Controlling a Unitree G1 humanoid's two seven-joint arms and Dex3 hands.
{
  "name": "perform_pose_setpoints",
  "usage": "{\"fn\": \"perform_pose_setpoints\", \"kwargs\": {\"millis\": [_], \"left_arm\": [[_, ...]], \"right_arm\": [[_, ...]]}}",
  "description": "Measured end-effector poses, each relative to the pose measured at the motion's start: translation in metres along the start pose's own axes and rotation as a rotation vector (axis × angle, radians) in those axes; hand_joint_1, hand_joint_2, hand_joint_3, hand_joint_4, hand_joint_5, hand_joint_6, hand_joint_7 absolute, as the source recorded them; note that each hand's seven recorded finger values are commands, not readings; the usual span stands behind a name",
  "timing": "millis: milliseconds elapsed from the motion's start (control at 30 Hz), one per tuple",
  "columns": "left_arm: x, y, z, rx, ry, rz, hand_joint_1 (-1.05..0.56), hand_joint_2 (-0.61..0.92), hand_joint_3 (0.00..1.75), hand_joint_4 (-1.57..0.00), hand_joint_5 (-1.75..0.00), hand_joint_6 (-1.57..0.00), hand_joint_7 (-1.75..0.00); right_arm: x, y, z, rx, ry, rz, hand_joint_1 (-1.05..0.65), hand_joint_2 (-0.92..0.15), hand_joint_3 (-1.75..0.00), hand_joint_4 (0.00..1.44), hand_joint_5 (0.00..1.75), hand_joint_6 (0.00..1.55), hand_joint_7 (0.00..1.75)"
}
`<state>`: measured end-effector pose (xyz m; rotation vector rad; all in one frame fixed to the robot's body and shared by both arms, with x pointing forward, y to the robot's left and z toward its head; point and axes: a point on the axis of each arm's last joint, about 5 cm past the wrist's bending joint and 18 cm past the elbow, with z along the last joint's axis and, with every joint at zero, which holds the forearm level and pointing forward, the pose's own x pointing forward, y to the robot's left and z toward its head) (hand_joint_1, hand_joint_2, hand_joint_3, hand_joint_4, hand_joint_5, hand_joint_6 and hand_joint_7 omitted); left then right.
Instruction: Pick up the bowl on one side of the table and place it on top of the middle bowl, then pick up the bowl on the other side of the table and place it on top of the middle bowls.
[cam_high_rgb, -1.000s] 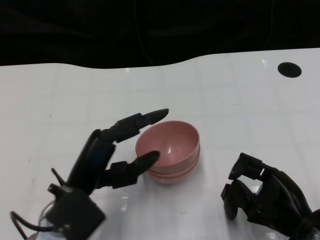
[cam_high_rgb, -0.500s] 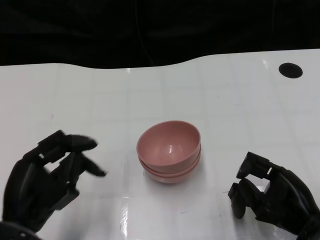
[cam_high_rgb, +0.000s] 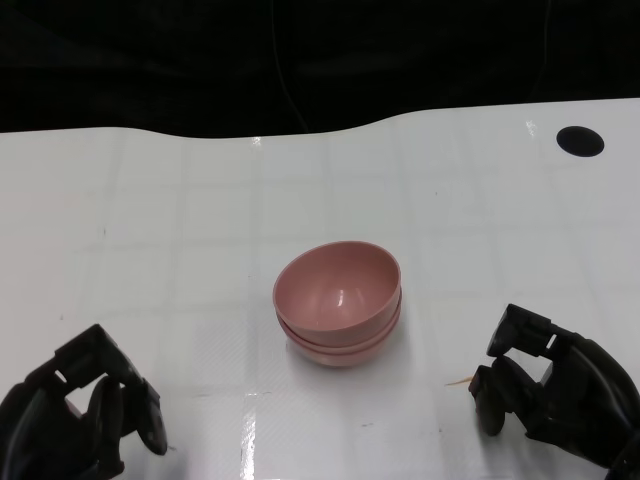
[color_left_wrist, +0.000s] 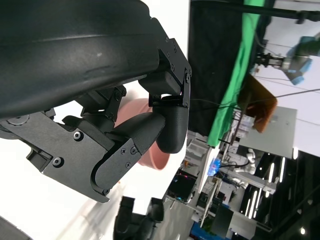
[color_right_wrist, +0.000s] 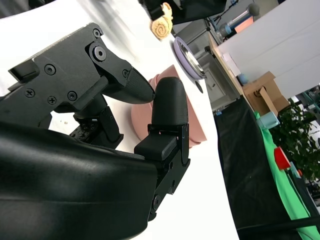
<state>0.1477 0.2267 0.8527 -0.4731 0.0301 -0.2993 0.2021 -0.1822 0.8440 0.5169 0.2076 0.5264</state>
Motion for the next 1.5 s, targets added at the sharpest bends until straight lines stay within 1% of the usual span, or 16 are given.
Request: {"fn": "perform_pose_setpoints", "kwargs": {"millis": [133,533,800,1033,1500], "left_arm": [[-0.002,0.003,-0.005,-0.01,0.016,0.007,-0.12,0.53,1.4,-0.88,-1.75,-0.7,-1.75],[0.001,-0.005,-0.011,0.037,0.005,-0.01,-0.12,0.5,1.42,-0.86,-1.75,-0.7,-1.75],[0.002,-0.008,-0.012,0.055,0.002,-0.014,-0.11,0.51,1.39,-0.85,-1.75,-0.7,-1.75],[0.003,-0.011,-0.011,0.067,-0.001,0.007,-0.12,0.53,1.35,-0.83,-1.75,-0.67,-1.75],[0.003,-0.013,-0.014,0.058,-0.002,0.025,-0.11,0.52,1.37,-0.84,-1.75,-0.69,-1.75]], "right_arm": [[-0.001,0.0,0.0,-0.006,0.0,-0.004,-0.19,-0.5,-1.22,0.93,1.75,0.72,1.63],[-0.002,-0.001,0.0,-0.021,-0.003,-0.009,-0.18,-0.53,-1.19,0.93,1.75,0.72,1.61],[-0.005,-0.004,0.002,-0.014,-0.009,-0.023,-0.18,-0.52,-1.2,0.92,1.75,0.73,1.6],[-0.006,-0.005,0.001,-0.009,-0.006,-0.02,-0.19,-0.52,-1.21,0.92,1.75,0.72,1.61],[-0.006,-0.005,0.001,-0.007,-0.004,-0.021,-0.18,-0.5,-1.22,0.92,1.75,0.73,1.61]]}}
